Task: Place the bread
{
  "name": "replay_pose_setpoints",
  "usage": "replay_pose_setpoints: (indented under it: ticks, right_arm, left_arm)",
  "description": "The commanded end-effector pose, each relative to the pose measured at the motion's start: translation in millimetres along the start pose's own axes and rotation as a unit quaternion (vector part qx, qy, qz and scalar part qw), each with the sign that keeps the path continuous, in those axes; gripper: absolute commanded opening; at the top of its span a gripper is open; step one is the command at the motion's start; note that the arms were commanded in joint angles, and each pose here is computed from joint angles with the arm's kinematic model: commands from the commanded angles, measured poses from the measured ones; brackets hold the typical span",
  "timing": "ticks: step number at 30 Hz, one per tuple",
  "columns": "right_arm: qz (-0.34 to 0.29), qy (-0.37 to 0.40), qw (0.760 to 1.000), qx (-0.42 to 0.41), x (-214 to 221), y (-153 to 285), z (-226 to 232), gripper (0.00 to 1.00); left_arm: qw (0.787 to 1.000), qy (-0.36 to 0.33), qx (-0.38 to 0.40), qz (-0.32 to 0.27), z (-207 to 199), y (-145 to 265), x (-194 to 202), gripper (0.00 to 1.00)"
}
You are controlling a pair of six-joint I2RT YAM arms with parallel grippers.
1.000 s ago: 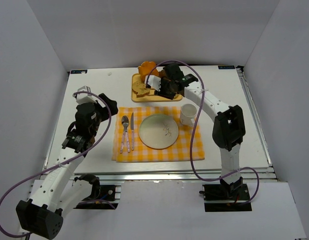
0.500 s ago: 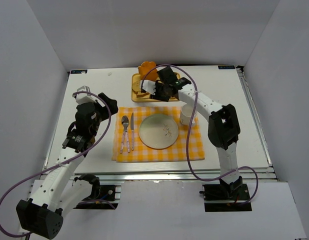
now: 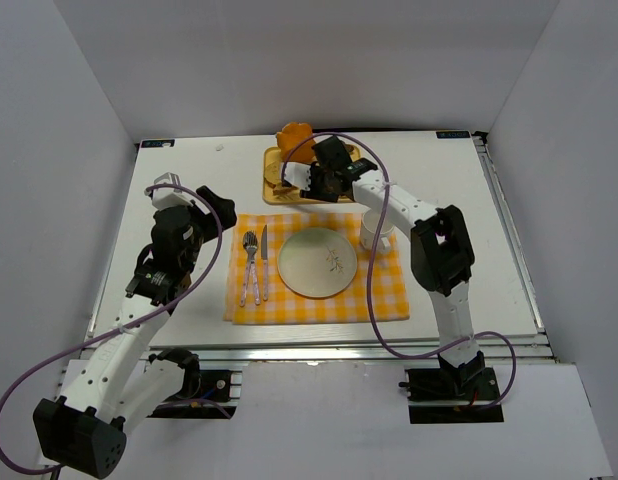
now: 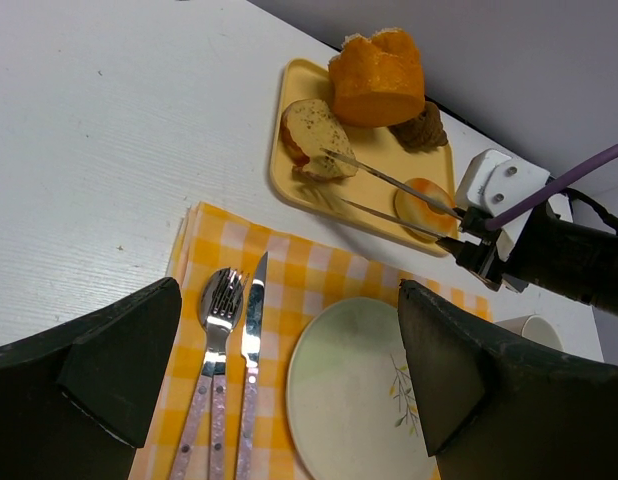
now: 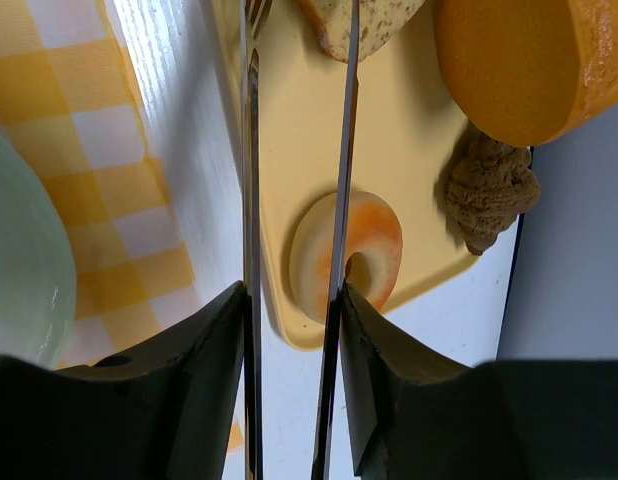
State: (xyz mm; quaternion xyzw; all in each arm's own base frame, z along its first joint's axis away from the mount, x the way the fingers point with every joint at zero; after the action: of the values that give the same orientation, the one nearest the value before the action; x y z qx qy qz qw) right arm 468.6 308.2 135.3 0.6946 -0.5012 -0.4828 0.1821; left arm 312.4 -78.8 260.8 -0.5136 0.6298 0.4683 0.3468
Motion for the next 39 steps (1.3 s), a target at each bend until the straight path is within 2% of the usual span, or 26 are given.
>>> replay_pose_setpoints:
  ticks: [1, 8, 11, 17, 24, 29, 33, 35, 39]
  right_arm:
    - [-0.005, 0.008, 1.0, 0.021, -3.2, -3.6, -8.5, 0.45]
    - [0.005, 0.016, 1.0, 0.02, 2.3, -9.4, -6.5, 0.4]
    - [0.007, 0.018, 1.0, 0.016, 3.6, -8.5, -4.5, 0.26]
    - [-0.01, 0.013, 1.0, 0.0, -1.7, 6.8, 2.2, 0.12]
    - [-0.075, -0.011, 0.997, 0.003, -30.4, 49.5, -2.7, 0.08]
    - [-0.1, -0.028, 0.995, -0.012, -38.5, 72.6, 4.7, 0.07]
    - [-0.116, -0.035, 0.992, -0.02, -38.0, 101.8, 15.4, 0.07]
    - [-0.107, -0.038, 0.993, -0.044, -23.7, 106.5, 35.9, 0.07]
    - [-0.107, -0.032, 0.992, -0.061, -4.0, 142.4, 64.5, 0.07]
  left_arm:
    - [1.0, 0.006, 0.0, -0.013, 0.1, 1.4, -7.5, 0.98]
    - [1.0, 0.009, 0.001, -0.014, -0.3, 0.7, -7.5, 0.98]
    - [1.0, 0.011, 0.004, -0.014, -1.7, 0.1, -8.1, 0.98]
    - [1.0, 0.012, 0.006, -0.014, -2.5, -0.5, -7.4, 0.98]
    - [1.0, 0.015, 0.008, -0.013, -2.9, -1.4, -5.8, 0.98]
    - [1.0, 0.016, 0.01, -0.016, -3.6, -0.8, -7.2, 0.98]
    - [1.0, 0.019, 0.01, -0.018, -3.4, 0.0, -8.3, 0.98]
    - [1.0, 0.019, 0.009, -0.02, -3.0, 0.9, -9.3, 0.98]
    - [1.0, 0.02, 0.011, -0.019, -2.7, 1.3, -7.3, 0.98]
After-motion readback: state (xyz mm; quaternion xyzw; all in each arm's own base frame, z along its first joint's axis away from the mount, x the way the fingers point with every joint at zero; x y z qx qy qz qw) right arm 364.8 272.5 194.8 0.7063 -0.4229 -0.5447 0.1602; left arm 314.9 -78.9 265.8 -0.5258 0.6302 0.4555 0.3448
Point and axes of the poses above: each gripper's point midway between its finger pads, its own y axis back along the fingers, its own z axis along the line the jaws close on, x = y × z, the point moved 1 cm from there along y, back along the fingers, and after that the axes turned 11 degrees about -y, right-handed, at the moved point
